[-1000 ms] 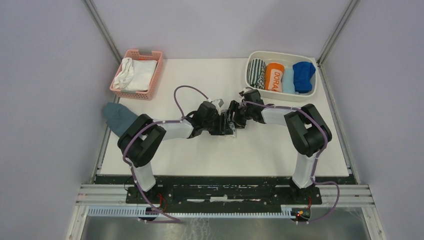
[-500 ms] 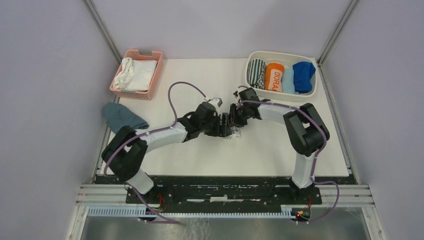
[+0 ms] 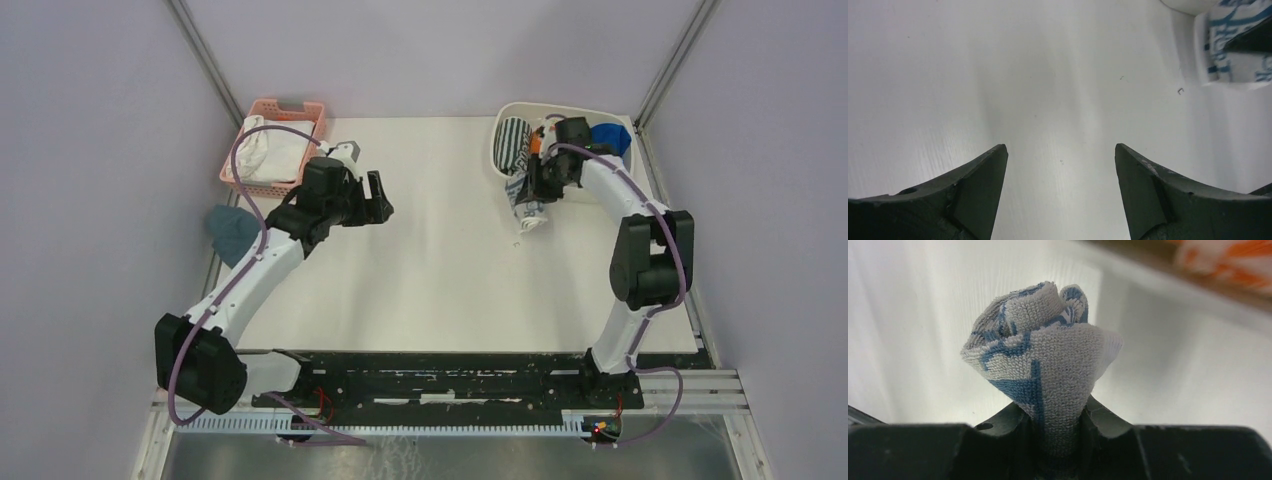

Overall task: Roll the towels
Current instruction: Pick up the towel at the center of the board, then place the towel in the bin.

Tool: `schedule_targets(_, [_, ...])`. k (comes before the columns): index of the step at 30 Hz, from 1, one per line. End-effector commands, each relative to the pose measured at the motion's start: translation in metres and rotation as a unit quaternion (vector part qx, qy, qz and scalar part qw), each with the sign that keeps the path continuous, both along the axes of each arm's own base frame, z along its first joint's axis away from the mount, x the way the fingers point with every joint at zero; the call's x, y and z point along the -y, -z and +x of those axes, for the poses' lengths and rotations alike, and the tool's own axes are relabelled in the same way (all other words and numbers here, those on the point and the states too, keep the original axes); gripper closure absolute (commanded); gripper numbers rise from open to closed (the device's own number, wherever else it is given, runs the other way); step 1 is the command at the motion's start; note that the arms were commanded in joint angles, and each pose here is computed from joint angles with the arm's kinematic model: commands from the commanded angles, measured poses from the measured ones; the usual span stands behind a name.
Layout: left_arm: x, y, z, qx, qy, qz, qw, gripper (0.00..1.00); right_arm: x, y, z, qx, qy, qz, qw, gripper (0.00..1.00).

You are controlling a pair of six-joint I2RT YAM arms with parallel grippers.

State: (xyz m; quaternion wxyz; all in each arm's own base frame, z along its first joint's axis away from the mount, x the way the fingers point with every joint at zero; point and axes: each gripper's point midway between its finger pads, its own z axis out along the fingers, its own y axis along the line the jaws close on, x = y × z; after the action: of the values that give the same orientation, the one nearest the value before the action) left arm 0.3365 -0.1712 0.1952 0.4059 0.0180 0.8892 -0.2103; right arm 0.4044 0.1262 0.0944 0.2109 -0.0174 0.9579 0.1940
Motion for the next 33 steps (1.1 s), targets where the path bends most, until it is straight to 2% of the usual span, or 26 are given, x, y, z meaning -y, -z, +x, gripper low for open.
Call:
schedule_targets(1, [-0.021, -0.006, -0.006, 0.023, 0.019, 0.068, 0.997, 0.15, 0.046, -0.051, 0.036, 0.053, 0.015, 0.011, 0.998, 1.0])
schedule_targets(8, [-0.027, 0.016, -0.009, 0.014, 0.005, 0.077, 0.997, 0.15, 0.131, -0.089, 0.1, 0.117, 0.081, 0.035, 0.989, 1.0])
schedule_targets(16, [-0.029, 0.028, -0.006, 0.0, -0.002, 0.086, 0.996, 0.15, 0.2, -0.046, 0.144, 0.114, 0.13, 0.034, 0.984, 1.0])
schedule_targets(26, [-0.029, 0.041, -0.004, -0.019, -0.001, 0.09, 0.996, 0.15, 0.253, 0.038, 0.144, 0.033, 0.202, -0.099, 0.974, 0.97])
schedule_targets(30, [-0.029, 0.046, -0.004, -0.028, 0.0, 0.091, 0.995, 0.15, 0.247, 0.075, 0.132, -0.018, 0.186, -0.119, 0.975, 0.89])
schedule_targets(33, [-0.029, 0.047, -0.004, -0.032, 0.001, 0.092, 0.995, 0.15, 0.244, 0.086, 0.128, -0.029, 0.185, -0.13, 0.974, 0.8])
